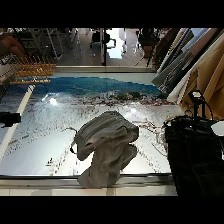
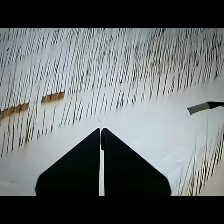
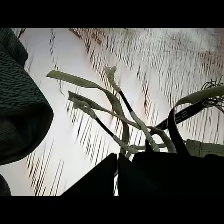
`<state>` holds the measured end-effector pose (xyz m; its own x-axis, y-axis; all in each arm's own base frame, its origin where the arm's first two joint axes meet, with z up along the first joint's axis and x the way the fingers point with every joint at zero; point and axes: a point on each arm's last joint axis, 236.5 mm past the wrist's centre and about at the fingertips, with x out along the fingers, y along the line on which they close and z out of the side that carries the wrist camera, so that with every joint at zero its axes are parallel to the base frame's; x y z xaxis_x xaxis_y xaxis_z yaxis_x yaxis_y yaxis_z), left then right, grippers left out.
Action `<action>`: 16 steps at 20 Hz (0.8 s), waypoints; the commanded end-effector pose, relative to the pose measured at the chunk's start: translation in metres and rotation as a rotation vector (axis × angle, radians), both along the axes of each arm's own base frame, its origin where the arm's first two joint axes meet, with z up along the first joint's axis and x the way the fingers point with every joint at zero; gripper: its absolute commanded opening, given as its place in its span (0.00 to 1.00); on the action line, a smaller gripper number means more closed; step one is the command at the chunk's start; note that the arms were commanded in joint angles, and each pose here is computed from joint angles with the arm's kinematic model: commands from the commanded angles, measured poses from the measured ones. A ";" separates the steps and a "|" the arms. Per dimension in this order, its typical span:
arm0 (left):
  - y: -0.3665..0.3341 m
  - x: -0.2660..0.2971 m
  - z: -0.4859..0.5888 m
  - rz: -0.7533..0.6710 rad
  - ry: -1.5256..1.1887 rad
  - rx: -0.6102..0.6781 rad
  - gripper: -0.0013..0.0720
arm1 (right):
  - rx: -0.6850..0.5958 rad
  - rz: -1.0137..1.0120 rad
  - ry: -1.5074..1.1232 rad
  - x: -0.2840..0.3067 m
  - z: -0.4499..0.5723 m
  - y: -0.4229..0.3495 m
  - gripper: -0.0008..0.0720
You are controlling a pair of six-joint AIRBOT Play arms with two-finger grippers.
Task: Fold the clothes and pants, and hang the long-sleeved shirts on hangers.
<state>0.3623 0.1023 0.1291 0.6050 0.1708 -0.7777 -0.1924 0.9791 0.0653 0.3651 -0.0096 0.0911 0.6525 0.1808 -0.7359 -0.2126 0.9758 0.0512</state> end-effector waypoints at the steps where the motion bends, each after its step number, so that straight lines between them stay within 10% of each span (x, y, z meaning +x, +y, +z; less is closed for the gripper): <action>1: 0.000 0.000 0.000 0.000 0.000 0.000 0.04 | 0.000 0.001 -0.001 0.000 0.001 0.000 0.09; 16: -0.012 0.004 0.000 -0.010 -0.017 -0.060 0.04 | -0.004 -0.010 -0.025 0.005 0.004 -0.002 0.09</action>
